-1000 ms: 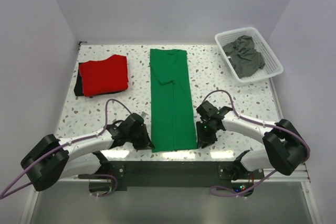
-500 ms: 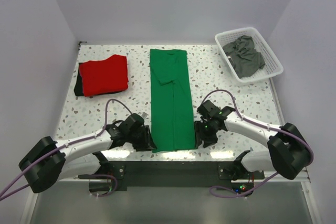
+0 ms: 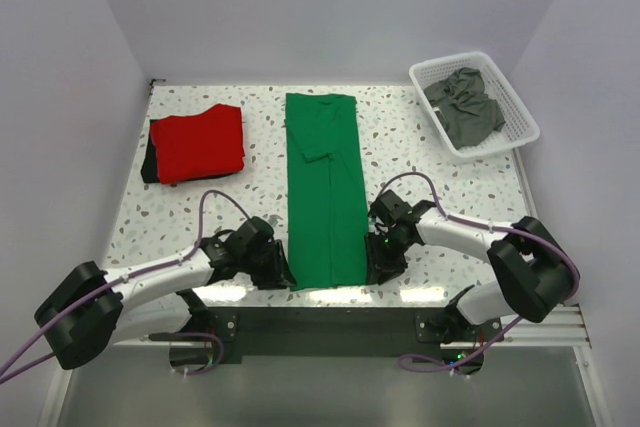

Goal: Fold and stack the t-shirts
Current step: Fold the tshirt

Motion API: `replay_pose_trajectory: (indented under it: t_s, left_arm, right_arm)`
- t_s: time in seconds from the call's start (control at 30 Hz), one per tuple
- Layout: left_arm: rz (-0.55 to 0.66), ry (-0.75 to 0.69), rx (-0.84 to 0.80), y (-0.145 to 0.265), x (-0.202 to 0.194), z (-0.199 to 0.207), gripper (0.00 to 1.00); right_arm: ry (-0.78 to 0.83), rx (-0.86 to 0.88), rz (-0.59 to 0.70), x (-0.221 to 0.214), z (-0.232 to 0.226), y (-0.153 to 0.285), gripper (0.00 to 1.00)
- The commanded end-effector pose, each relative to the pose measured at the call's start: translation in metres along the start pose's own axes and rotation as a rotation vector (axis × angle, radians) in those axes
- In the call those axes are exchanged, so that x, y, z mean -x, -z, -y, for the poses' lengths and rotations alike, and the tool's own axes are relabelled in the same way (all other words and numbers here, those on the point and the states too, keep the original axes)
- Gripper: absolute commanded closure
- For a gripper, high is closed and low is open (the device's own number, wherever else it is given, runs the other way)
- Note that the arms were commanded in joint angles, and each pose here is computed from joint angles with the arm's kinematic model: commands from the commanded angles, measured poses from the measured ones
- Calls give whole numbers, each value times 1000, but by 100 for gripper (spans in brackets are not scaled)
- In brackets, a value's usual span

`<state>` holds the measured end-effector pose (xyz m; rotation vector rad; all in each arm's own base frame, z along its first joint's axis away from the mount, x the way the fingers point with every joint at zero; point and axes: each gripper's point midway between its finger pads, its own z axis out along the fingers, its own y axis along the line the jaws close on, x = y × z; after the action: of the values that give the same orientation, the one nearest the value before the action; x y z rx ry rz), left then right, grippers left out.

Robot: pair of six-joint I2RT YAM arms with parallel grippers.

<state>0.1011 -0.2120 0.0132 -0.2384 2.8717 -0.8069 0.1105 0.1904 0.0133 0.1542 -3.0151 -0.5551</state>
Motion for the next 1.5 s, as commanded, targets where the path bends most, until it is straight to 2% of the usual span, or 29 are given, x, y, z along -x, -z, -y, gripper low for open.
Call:
replay_pose_trajectory:
  t_s: [0.0, 0.13, 0.37, 0.47, 0.63, 0.93, 1.2, 1.47]
  left_arm:
    - [-50, 7, 143, -9, -18, -44, 61]
    - [-71, 8, 118, -12, -23, -41, 63]
    - [-86, 23, 140, -13, -27, -46, 70]
    - [-80, 23, 156, -12, -25, -46, 82]
    - [-73, 5, 157, -10, -24, -44, 100]
    - [-68, -60, 202, -2, -25, -40, 100]
    - [1, -89, 169, 19, -9, -7, 100]
    - [73, -131, 106, 33, 13, 29, 100]
  right_arm:
    - [43, -1, 21, 8, 1, -5, 63]
    - [52, -7, 16, 8, 2, -5, 72]
    - [57, -10, 6, 9, 2, -7, 74]
    - [62, -5, 10, 10, 1, -6, 79]
    - [67, -5, 1, 8, 2, -5, 99]
    - [77, 2, -10, -1, -1, 10, 100]
    - [87, 44, -39, -11, -14, 33, 100]
    - [60, 96, 32, 4, -38, 56, 100]
